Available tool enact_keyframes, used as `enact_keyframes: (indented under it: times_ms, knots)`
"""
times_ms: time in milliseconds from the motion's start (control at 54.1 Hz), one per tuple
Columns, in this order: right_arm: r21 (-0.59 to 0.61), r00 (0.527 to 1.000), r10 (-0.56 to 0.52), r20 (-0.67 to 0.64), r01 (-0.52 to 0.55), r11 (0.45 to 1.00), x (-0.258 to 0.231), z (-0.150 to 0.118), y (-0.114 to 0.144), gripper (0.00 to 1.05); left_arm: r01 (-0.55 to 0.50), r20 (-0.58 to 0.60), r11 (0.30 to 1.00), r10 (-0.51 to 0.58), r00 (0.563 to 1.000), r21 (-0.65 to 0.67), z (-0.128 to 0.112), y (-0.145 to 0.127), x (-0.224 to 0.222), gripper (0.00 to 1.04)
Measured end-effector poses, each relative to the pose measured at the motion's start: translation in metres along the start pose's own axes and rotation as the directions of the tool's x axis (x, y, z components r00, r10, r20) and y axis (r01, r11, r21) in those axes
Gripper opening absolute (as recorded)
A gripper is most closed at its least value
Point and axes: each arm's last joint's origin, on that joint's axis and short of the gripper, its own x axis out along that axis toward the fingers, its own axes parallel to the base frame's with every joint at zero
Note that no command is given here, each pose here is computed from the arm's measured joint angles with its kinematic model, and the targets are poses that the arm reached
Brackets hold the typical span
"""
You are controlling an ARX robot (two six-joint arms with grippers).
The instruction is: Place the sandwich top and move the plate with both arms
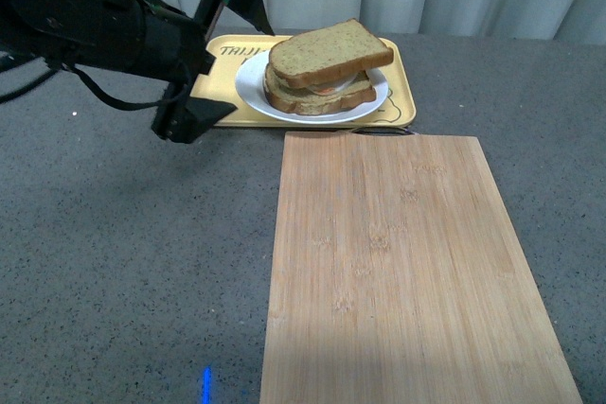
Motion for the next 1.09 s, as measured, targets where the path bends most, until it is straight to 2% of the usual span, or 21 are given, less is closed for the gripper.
enact_keyframes:
  times_ms: [166,222,259,314,370,388,481,536,666,869,943,1091]
  knots:
    - [0.000,1.000,0.000,0.000,0.000,1.000,0.000,0.000,0.000,0.95,-0.076,0.089,0.978,0.059,0.994,0.195,-0.001,-0.004,-0.033,0.98]
    - [0.000,1.000,-0.001,0.000,0.001,1.000,0.000,0.000,0.000,0.95,-0.115,0.255,0.930,0.024,0.967,0.349,-0.005,0.001,-0.038,0.92]
    - [0.000,1.000,0.000,0.000,0.000,1.000,0.000,0.000,0.000,0.95,-0.201,0.437,0.856,-0.032,0.899,0.476,-0.007,0.006,-0.046,0.85]
    - [0.000,1.000,0.000,0.000,0.000,1.000,0.000,0.000,0.000,0.95,-0.290,0.555,0.767,-0.102,0.825,0.572,-0.014,0.015,-0.061,0.76]
    - [0.000,1.000,-0.001,0.000,0.001,1.000,0.000,0.000,0.000,0.95,-0.351,0.608,0.685,-0.169,0.776,0.638,-0.020,0.021,-0.080,0.67]
    - [0.000,1.000,-0.001,0.000,0.001,1.000,0.000,0.000,0.000,0.95,-0.354,0.615,0.679,-0.182,0.767,0.643,-0.021,0.021,-0.084,0.65]
    - [0.000,1.000,0.000,0.000,0.000,1.000,0.000,0.000,0.000,0.95,-0.428,0.660,0.579,-0.276,0.698,0.694,-0.027,0.020,-0.130,0.43]
    - [0.000,1.000,0.000,0.000,0.000,1.000,0.000,0.000,0.000,0.95,-0.446,0.663,0.556,-0.281,0.694,0.702,-0.033,0.024,-0.149,0.31]
    - [0.000,1.000,-0.001,0.000,0.001,1.000,0.000,0.000,0.000,0.95,-0.463,0.655,0.534,-0.250,0.713,0.708,-0.050,0.043,-0.179,0.03]
    - [0.000,1.000,-0.001,0.000,0.001,1.000,0.000,0.000,0.000,0.95,-0.465,0.655,0.525,-0.263,0.708,0.713,-0.064,0.049,-0.208,0.04]
    - [0.000,1.000,0.000,0.000,0.000,1.000,0.000,0.000,0.000,0.95,-0.469,0.651,0.523,-0.238,0.721,0.711,-0.068,0.051,-0.218,0.04]
    - [0.000,1.000,0.000,0.000,0.000,1.000,0.000,0.000,0.000,0.95,-0.458,0.646,0.518,-0.270,0.714,0.723,-0.072,0.053,-0.239,0.04]
